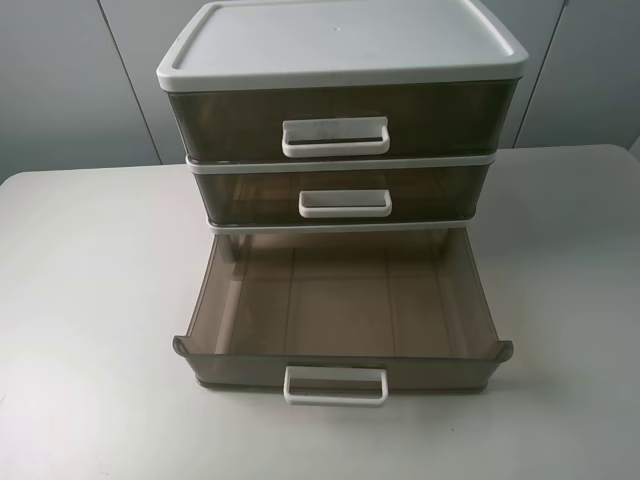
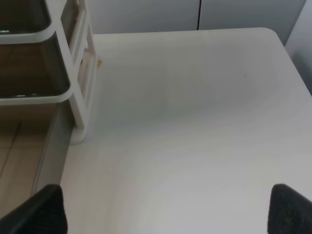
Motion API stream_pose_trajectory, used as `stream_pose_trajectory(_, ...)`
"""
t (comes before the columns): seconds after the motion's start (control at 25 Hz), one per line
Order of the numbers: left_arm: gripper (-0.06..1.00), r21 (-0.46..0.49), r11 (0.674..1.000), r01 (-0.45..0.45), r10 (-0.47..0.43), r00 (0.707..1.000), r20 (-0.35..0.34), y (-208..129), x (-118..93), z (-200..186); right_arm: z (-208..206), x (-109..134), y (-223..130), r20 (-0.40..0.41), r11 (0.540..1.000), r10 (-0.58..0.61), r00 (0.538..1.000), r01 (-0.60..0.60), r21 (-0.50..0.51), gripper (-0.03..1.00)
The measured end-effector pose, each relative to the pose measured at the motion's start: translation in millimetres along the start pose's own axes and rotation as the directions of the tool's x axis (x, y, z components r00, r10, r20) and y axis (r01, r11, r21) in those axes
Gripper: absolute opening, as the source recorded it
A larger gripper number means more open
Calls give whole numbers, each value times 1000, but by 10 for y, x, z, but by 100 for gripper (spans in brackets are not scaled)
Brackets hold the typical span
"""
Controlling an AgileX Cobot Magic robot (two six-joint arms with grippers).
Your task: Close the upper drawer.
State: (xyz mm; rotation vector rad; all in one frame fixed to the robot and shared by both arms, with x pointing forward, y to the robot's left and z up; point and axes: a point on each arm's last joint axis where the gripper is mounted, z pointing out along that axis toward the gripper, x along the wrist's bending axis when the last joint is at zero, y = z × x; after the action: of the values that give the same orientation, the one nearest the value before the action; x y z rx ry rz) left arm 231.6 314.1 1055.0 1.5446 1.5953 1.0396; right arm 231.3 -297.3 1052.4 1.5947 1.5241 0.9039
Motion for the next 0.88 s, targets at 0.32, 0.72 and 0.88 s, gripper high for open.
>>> stream_pose_trajectory(0.32, 74, 0, 1000, 0, 0, 1000, 0, 0, 0, 0, 0, 0, 0, 2, 1000, 3, 1000, -3, 0, 63)
stream_pose_trajectory(0.72, 74, 0, 1000, 0, 0, 1000, 0, 0, 0, 0, -2, 0, -1, 2, 1000, 3, 1000, -3, -1, 63)
stream_pose_trajectory(0.88, 74, 0, 1000, 0, 0, 1000, 0, 0, 0, 0, -2, 0, -1, 2, 1000, 3, 1000, -3, -1, 63)
